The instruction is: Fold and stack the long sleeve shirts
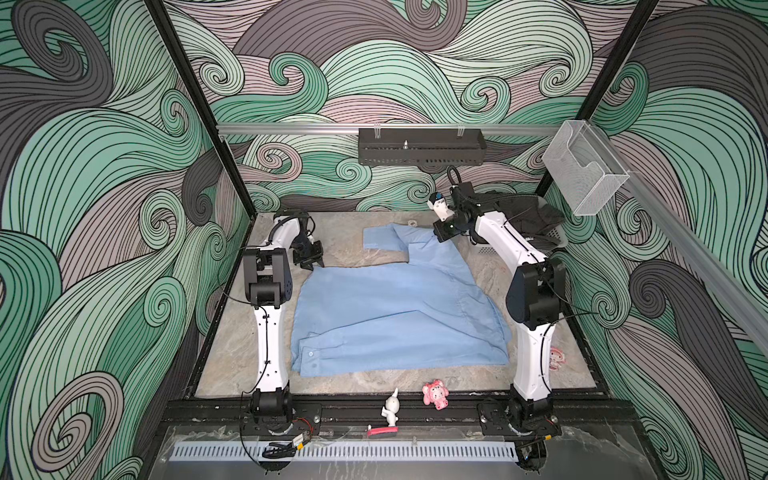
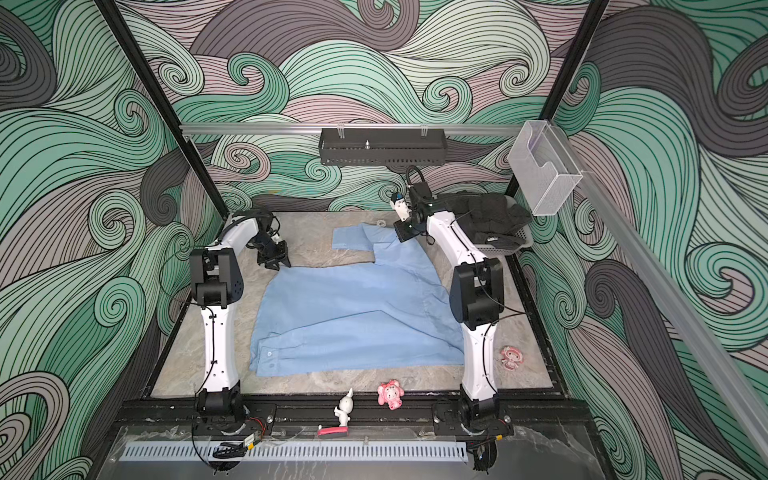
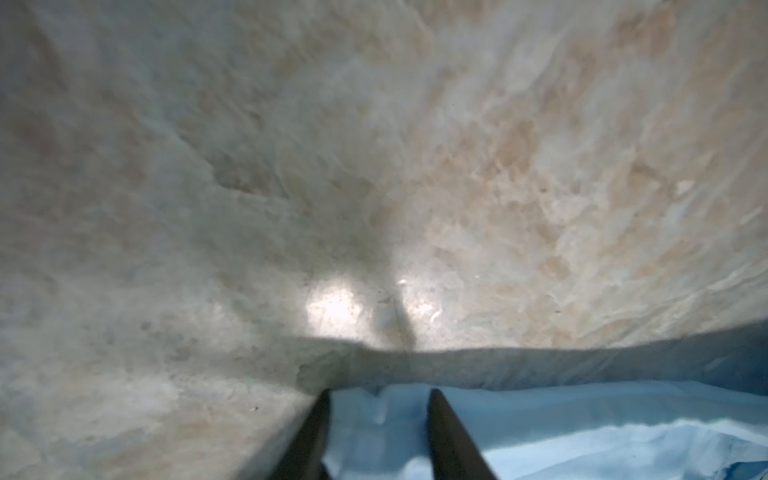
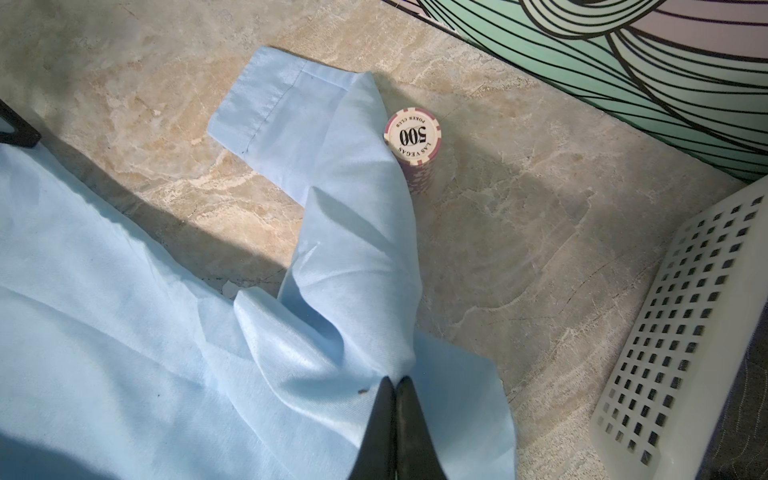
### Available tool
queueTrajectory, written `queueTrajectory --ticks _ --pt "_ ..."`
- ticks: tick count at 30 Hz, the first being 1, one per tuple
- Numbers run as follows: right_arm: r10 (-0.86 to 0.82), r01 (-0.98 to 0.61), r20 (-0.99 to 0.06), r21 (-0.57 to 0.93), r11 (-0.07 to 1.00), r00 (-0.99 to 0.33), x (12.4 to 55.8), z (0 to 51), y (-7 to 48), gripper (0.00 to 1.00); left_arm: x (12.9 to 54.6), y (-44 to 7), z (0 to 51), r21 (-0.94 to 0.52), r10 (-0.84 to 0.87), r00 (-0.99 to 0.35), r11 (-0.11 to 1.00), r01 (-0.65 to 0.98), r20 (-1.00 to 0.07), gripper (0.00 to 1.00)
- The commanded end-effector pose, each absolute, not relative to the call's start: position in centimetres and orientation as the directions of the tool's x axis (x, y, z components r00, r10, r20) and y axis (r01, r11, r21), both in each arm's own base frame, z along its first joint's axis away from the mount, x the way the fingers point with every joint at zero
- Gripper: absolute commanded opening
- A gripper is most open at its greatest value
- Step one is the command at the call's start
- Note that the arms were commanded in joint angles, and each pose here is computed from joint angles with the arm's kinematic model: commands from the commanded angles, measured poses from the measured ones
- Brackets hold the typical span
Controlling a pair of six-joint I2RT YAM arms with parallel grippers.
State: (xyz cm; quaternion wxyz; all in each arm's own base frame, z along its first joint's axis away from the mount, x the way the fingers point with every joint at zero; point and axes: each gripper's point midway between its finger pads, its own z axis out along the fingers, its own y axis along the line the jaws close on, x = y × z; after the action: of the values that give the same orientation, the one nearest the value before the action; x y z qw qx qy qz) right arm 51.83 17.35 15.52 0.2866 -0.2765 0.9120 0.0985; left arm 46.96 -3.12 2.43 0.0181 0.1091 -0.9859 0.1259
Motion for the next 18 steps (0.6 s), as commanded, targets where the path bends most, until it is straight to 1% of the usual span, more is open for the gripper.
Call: queueTrajectory --ticks 1,3,5,9,12,15,18 --pt "-0.429 -0.55 -0.595 0.025 0.835 -0.679 51.6 16.7 17.3 0.0 46.3 -3.4 2.8 -0.238 -0.195 -0.976 0.948 -0.212 0.095 0.14" --pt "-0.427 -0.546 -0.598 0.023 0.837 -0.679 51.5 17.0 17.2 0.0 46.7 -3.1 3.9 -0.226 -0.195 -0.979 0.953 -0.204 0.059 0.06" --pt "-0.42 -0.536 -0.596 0.021 0.844 -0.684 51.3 17.1 17.0 0.0 47.2 -2.6 5.3 -0.205 -0.197 -0.98 0.959 -0.195 0.011 0.0" --pt "-0.407 -0.509 -0.589 0.009 0.861 -0.698 50.7 17.4 16.3 0.0 48.0 -1.8 7.7 -0.176 -0.187 -0.979 0.969 -0.171 -0.078 0.0" --pt "-0.379 -0.472 -0.585 0.008 0.882 -0.717 49.7 17.5 15.7 0.0 47.8 -1.7 8.4 -0.173 -0.182 -0.979 0.971 -0.165 -0.091 0.0" --pt "-0.332 -0.401 -0.561 0.0 0.916 -0.758 48.2 17.8 14.7 0.0 47.0 -2.2 8.8 -0.201 -0.186 -0.977 0.966 -0.163 -0.1 0.0" --pt "-0.305 -0.369 -0.568 -0.003 0.929 -0.765 46.6 19.1 14.4 0.0 46.7 -3.1 9.7 -0.258 -0.185 -0.97 0.956 -0.141 -0.156 0.0"
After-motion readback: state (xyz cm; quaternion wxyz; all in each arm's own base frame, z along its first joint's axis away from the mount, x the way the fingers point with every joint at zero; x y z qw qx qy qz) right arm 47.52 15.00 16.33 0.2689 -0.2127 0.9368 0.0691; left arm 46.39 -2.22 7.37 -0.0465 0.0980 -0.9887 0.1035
